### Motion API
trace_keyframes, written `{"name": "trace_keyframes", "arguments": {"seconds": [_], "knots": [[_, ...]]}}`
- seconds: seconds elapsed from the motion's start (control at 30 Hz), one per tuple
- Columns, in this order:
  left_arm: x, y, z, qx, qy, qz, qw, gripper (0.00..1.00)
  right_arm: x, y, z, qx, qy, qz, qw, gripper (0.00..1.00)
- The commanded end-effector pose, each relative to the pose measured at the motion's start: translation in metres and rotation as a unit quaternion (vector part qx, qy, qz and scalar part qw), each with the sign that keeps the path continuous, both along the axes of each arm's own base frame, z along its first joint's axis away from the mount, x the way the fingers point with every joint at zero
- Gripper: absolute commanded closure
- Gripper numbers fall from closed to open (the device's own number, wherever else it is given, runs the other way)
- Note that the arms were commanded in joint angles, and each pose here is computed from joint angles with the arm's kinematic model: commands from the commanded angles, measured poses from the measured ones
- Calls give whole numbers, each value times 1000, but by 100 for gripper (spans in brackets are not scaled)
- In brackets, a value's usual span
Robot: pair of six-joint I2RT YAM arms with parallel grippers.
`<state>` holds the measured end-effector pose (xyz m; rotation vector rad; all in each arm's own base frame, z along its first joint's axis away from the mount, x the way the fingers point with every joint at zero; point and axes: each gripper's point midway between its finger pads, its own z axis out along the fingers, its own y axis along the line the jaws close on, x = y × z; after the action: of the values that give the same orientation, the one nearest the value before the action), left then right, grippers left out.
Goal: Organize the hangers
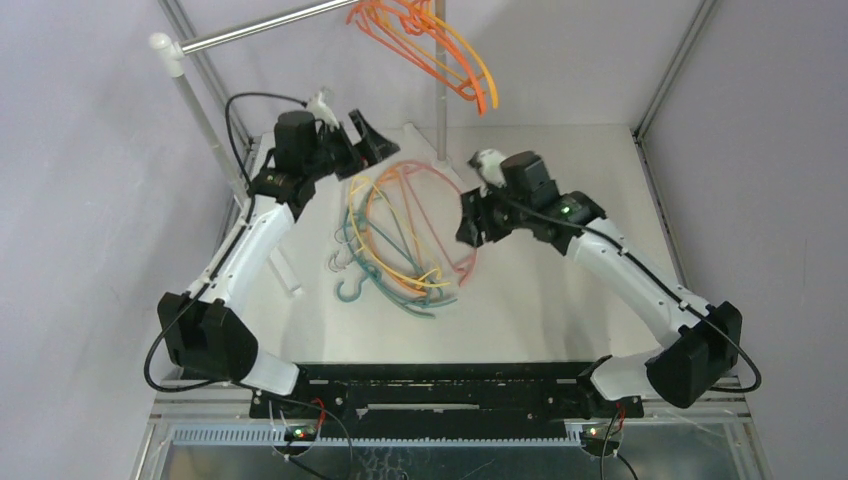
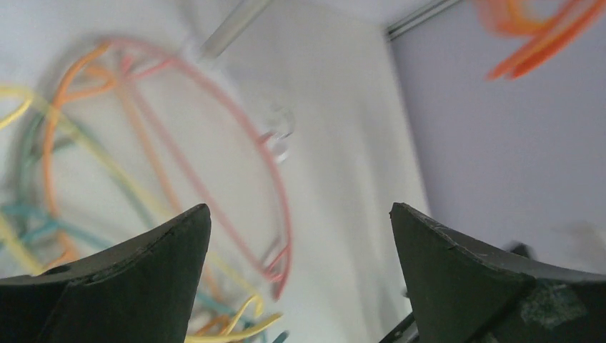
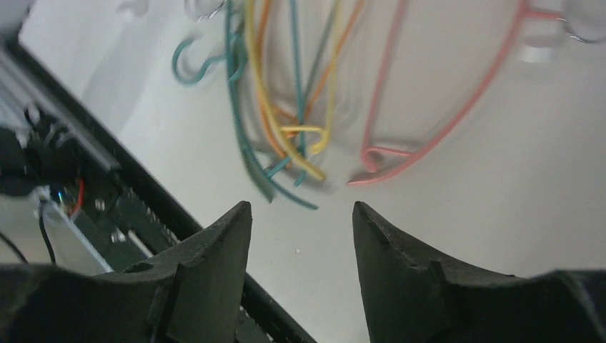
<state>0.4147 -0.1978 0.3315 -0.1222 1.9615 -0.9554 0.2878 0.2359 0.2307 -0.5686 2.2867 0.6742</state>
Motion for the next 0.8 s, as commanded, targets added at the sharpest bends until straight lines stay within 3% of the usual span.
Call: {"name": "trace_keyframes", "arguments": {"seconds": [0.0,0.27,0.53,0.77], "knots": [[-18,31,-45,58,15,35,998,1,-18,18,0,-51,-57,58,995,39],[-44,95,-114,58,74,108,990,1,-23,93,-33,-70,-45,141,986,41],[-66,134,-127,81,78,158,981,1,-15,153,-83,-99,-32,183,978,44],[-74,140,-129,84,77,170,979,1,-9,170,-128,-108,-1,189,976,44]]}}
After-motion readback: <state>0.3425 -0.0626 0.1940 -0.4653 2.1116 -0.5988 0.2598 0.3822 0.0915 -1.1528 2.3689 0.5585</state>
